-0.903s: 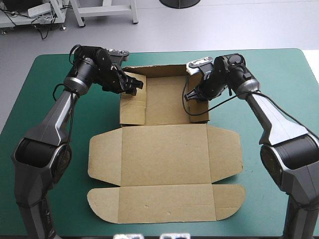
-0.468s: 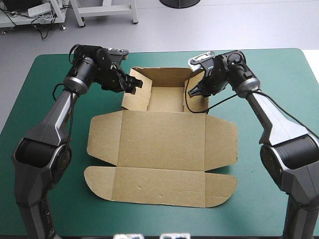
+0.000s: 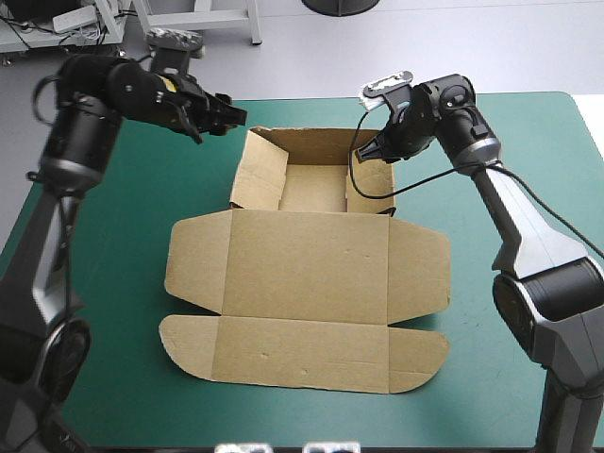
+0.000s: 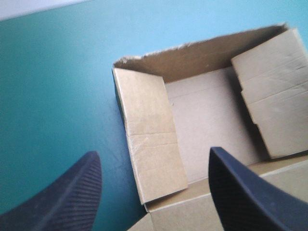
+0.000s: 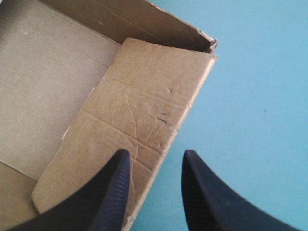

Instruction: Fold the box

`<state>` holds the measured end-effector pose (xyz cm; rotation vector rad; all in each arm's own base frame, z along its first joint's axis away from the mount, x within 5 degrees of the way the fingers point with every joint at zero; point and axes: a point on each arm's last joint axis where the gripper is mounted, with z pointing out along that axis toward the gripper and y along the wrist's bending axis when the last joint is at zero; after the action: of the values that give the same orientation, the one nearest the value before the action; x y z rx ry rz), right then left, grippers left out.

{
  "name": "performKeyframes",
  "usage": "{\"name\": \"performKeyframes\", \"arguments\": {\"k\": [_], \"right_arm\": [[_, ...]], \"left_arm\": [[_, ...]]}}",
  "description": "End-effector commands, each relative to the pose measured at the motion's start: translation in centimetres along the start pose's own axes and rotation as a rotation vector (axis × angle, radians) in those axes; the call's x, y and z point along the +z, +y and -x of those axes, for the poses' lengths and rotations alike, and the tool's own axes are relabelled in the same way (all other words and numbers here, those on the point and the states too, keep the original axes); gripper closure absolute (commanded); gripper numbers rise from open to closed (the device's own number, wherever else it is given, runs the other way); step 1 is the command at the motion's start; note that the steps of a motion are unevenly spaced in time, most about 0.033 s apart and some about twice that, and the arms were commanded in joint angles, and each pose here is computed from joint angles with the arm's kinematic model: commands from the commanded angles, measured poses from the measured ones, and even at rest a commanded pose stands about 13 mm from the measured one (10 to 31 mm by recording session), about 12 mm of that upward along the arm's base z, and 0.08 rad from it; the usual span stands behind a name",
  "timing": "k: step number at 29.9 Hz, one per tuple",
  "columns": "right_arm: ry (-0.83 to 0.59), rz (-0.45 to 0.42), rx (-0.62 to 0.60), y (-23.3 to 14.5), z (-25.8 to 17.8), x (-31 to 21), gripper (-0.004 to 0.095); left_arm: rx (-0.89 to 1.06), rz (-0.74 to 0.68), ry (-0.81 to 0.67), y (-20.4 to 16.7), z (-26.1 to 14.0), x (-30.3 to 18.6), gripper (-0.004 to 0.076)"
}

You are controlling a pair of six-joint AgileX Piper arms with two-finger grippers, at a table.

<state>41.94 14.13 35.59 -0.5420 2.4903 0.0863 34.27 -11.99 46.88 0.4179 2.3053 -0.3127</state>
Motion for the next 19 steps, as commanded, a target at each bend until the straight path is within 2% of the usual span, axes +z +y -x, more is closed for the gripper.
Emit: {"name": "performKeyframes", "arguments": {"k": [1, 5, 9, 16, 19], "right_arm": [[-0.088, -0.046, 0.017, -0.7, 0.7, -3.5, 0.0564], [-0.086, -0.058, 0.055, -1.2, 0.7, -3.5, 0.0564], [-0.055, -0.006, 0.135, -2.2, 0.3, -2.7, 0.0564], [-0.015, 0.162, 0.244, -3.2, -0.1, -0.6, 0.0564], [-0.007, 0.173, 0.245, -3.1, -0.1, 0.2, 0.0564]], "left_arm": [[0.035, -0.028, -0.17, -1.7, -0.4, -9.8, 0.027], [0.072, -0.019, -0.292, -2.5, -2.1, -16.2, 0.0269], [0.103, -0.001, -0.329, -2.9, -5.1, -19.9, 0.027], [0.116, 0.095, -0.242, -2.1, -11.3, -21.0, 0.027], [0.115, 0.095, -0.224, -2.2, -13.3, -21.3, 0.027]]}}
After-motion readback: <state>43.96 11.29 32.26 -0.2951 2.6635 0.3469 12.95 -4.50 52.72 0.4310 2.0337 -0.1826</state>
